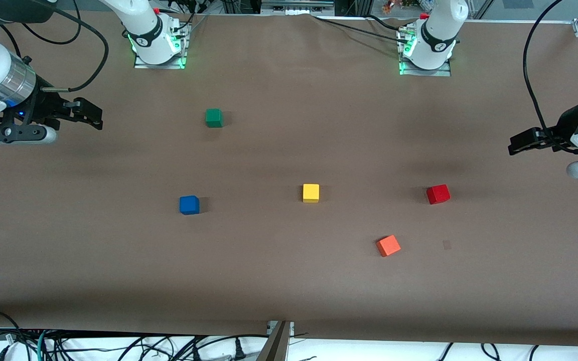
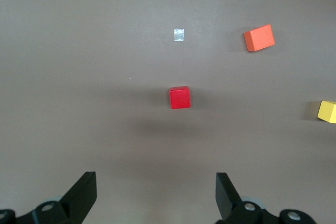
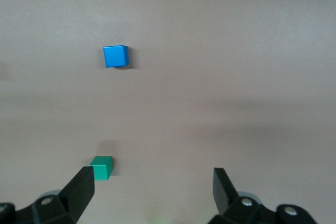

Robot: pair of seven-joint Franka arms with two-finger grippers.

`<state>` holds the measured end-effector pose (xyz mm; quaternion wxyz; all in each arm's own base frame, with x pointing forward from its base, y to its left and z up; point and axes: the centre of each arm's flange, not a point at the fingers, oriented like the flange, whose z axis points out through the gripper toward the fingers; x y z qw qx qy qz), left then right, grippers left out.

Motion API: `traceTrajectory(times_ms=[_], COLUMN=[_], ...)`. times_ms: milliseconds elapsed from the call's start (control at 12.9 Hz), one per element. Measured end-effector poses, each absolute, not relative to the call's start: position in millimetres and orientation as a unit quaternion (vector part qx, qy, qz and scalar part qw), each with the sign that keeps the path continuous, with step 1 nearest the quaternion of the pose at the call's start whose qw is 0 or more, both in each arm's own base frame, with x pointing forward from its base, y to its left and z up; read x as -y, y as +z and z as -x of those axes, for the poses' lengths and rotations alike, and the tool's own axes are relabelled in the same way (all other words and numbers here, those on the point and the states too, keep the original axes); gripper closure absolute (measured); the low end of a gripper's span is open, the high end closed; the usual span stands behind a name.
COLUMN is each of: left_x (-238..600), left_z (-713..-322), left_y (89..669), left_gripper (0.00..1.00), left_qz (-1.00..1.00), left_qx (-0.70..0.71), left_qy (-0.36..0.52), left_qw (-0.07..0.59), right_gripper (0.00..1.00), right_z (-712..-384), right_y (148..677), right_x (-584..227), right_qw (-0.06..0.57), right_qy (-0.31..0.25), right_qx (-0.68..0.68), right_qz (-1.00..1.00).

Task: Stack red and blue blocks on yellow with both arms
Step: 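Move the left gripper toward the red block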

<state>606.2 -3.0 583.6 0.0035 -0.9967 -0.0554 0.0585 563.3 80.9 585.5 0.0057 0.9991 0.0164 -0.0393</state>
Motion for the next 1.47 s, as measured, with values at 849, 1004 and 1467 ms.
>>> traceTrajectory(times_ms=[849, 1004, 1467], left_x=[-5.2, -5.2, -8.4], left_z=[-615.8, -627.5, -675.1], left_y=[564.4, 543.3, 430.9], left_gripper=[0.00, 0.00, 0.00], left_qz=[0.996, 0.996, 0.995], left_qx=[0.062, 0.062, 0.064], left_qy=[0.068, 0.071, 0.081], left_qw=[0.005, 0.005, 0.005], right_gripper=[0.00, 0.00, 0.00], right_z=[-566.2, -567.5, -568.1], right_y=[582.0, 579.6, 579.9], right_x=[-74.7, -73.9, -73.8], right_qw=[0.008, 0.009, 0.009], right_qy=[-0.041, -0.043, -0.041], right_qx=[-0.059, -0.058, -0.058], right_qz=[-0.997, -0.997, -0.997])
